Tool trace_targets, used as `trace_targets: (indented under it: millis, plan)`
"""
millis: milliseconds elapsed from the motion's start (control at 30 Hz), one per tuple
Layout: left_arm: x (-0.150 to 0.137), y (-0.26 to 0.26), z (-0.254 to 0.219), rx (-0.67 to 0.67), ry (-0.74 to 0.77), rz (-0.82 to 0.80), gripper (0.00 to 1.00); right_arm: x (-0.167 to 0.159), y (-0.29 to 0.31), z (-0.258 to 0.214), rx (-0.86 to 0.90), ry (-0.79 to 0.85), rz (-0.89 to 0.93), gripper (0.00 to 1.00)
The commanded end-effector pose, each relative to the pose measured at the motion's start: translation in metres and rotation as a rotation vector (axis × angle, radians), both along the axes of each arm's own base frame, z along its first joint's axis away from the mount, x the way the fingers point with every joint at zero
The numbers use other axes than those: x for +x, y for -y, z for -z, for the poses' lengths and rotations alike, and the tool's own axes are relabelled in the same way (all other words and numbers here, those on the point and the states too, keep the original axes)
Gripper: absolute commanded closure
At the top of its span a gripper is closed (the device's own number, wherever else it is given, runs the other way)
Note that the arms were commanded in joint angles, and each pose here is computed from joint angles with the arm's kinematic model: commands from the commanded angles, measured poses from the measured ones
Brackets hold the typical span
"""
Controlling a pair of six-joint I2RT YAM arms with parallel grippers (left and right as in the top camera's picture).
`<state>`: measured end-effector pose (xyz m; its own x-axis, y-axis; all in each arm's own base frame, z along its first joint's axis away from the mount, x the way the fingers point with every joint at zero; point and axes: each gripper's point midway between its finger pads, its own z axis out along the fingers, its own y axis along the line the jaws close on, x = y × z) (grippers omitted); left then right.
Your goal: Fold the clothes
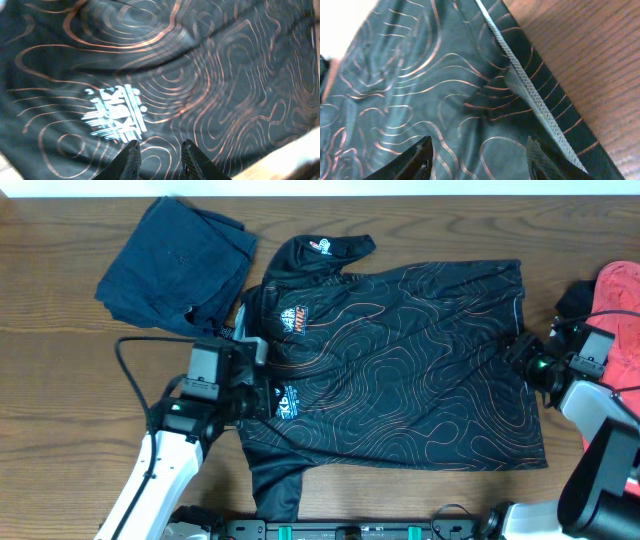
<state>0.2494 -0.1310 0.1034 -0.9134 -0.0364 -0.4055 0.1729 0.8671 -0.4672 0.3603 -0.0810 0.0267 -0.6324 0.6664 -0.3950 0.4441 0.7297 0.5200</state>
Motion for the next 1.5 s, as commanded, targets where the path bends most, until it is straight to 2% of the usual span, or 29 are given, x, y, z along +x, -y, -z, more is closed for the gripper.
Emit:
trace_targets:
  millis: [0, 167, 300, 467, 533, 800, 1000, 1133, 1167, 1200, 1233, 1300, 1467]
  plan:
    - [0.000, 0.017, -0.014, 0.011, 0.074, 0.126, 0.70, 0.014, 0.007, -0.004, -0.022, 0.042, -0.043, 0.42]
    - [-0.001, 0.025, -0.014, 0.026, 0.091, 0.155, 0.69, 0.024, 0.010, 0.005, -0.030, 0.059, -0.055, 0.43]
    - [-0.001, 0.025, -0.014, 0.026, 0.091, 0.155, 0.69, 0.023, 0.010, 0.012, -0.025, 0.047, -0.054, 0.47]
    - [-0.001, 0.025, -0.014, 0.026, 0.091, 0.156, 0.69, 0.023, 0.009, 0.012, -0.024, 0.045, -0.054, 0.64]
    - [-0.001, 0.025, -0.014, 0.026, 0.091, 0.155, 0.69, 0.021, 0.009, 0.014, -0.004, 0.032, -0.035, 0.66]
    - [-0.001, 0.025, -0.014, 0.024, 0.089, 0.152, 0.69, 0.017, 0.021, 0.020, -0.045, -0.010, 0.030, 0.99]
    - [-0.001, 0.025, -0.014, 0.024, 0.089, 0.153, 0.69, 0.014, 0.032, 0.019, 0.028, -0.018, 0.135, 1.00]
    - [-0.001, 0.025, -0.014, 0.024, 0.090, 0.153, 0.69, 0.012, 0.032, 0.017, 0.126, -0.021, 0.200, 0.99]
    - [0.000, 0.025, -0.015, 0.024, 0.095, 0.152, 0.69, 0.012, 0.031, 0.017, 0.132, -0.021, 0.196, 0.94]
    - [0.002, 0.024, -0.016, 0.031, 0.101, 0.146, 0.63, 0.012, 0.030, 0.017, 0.132, -0.024, 0.194, 0.81]
    - [0.005, 0.020, -0.018, 0.049, 0.103, 0.122, 0.55, 0.012, 0.030, 0.017, 0.125, -0.023, 0.184, 0.63]
    - [0.011, 0.013, -0.026, 0.084, 0.107, 0.086, 0.51, 0.012, 0.030, 0.016, 0.106, -0.015, 0.165, 0.52]
    - [0.024, -0.009, -0.047, 0.199, 0.069, 0.012, 0.45, 0.015, 0.032, 0.015, 0.097, -0.004, 0.166, 0.49]
